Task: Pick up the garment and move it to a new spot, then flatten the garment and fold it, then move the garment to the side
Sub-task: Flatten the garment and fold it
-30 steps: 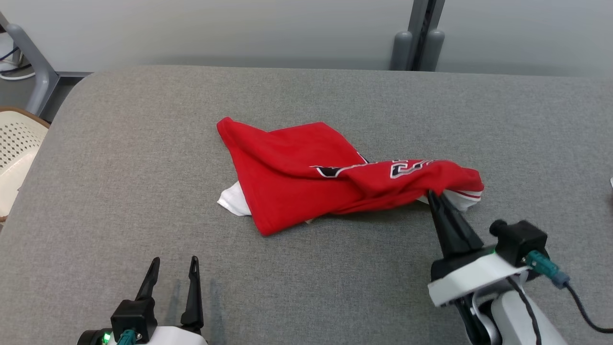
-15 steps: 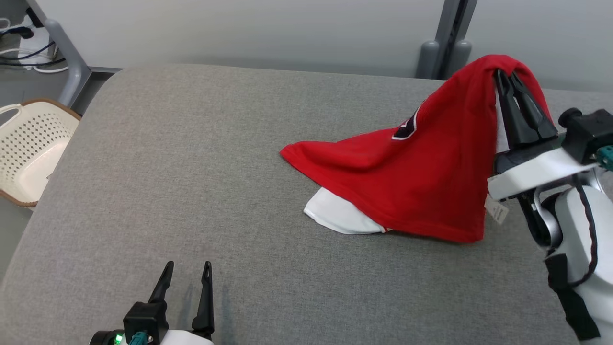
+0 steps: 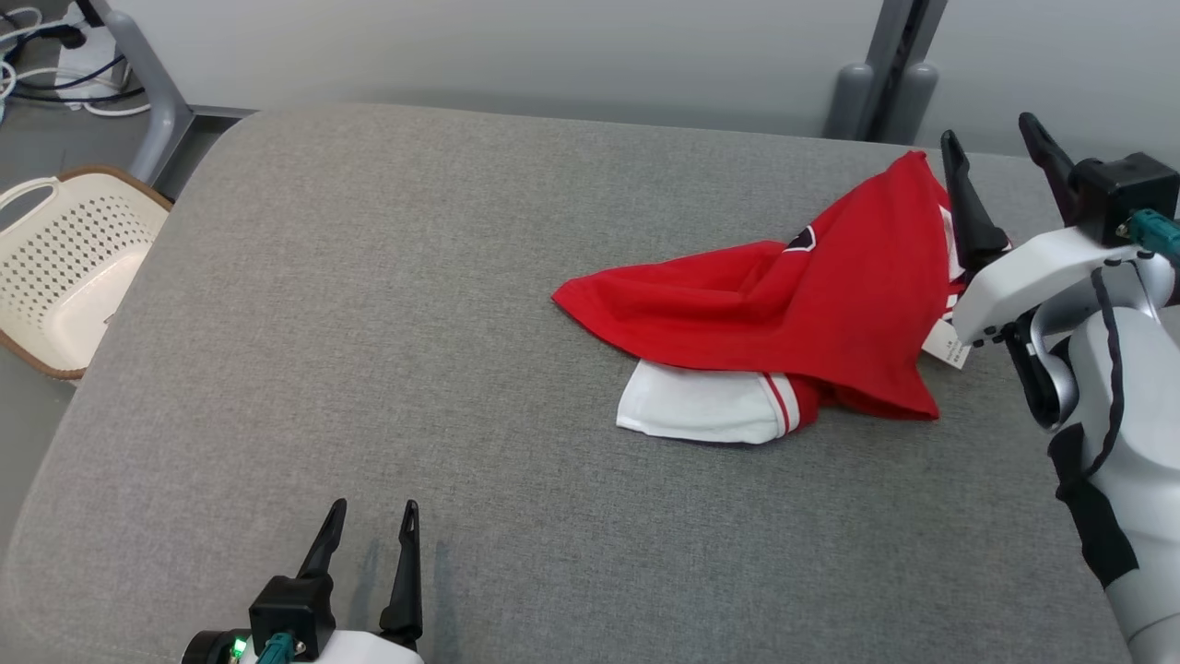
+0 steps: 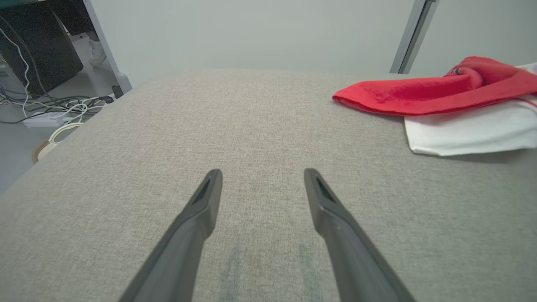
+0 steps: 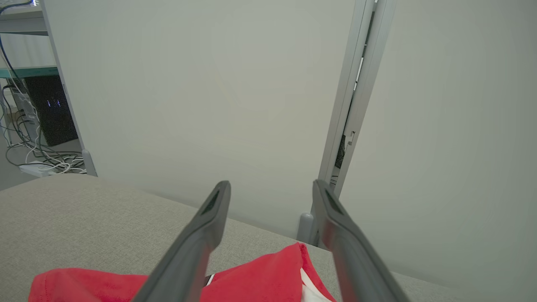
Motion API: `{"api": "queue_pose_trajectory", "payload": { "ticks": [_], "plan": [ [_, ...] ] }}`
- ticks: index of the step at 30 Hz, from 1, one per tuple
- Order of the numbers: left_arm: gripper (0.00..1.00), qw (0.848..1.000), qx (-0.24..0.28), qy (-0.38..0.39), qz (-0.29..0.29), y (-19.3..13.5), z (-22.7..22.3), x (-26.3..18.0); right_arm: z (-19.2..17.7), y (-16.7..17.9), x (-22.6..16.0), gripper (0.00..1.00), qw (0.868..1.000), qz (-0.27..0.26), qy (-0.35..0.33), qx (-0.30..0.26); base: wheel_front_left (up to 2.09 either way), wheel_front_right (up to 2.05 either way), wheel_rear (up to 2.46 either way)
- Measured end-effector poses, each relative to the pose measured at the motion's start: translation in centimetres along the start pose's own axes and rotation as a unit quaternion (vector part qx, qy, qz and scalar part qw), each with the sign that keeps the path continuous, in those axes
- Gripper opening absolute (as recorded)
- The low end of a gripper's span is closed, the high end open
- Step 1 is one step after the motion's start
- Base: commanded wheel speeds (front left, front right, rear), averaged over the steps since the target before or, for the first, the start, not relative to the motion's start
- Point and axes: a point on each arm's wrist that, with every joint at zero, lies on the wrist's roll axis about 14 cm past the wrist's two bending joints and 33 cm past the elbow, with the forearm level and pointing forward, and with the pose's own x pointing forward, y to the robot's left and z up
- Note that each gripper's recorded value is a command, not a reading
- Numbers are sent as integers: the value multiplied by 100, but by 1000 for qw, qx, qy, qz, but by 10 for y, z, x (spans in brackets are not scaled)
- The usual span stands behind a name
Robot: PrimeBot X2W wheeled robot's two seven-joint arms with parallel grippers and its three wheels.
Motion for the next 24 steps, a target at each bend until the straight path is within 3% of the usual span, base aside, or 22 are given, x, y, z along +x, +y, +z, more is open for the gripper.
{"api": "queue_pose_trajectory", "payload": {
  "ticks": [14, 24],
  "plan": [
    [100, 999, -2, -26, -43, -27, 16, 8, -30, 10, -93, 100, 998, -31, 12, 49, 0, 0, 0],
    [100, 997, 2, -37, -64, -38, 20, 2, -42, 3, -163, 100, 991, -98, 15, 90, 0, 0, 0]
  ]
}}
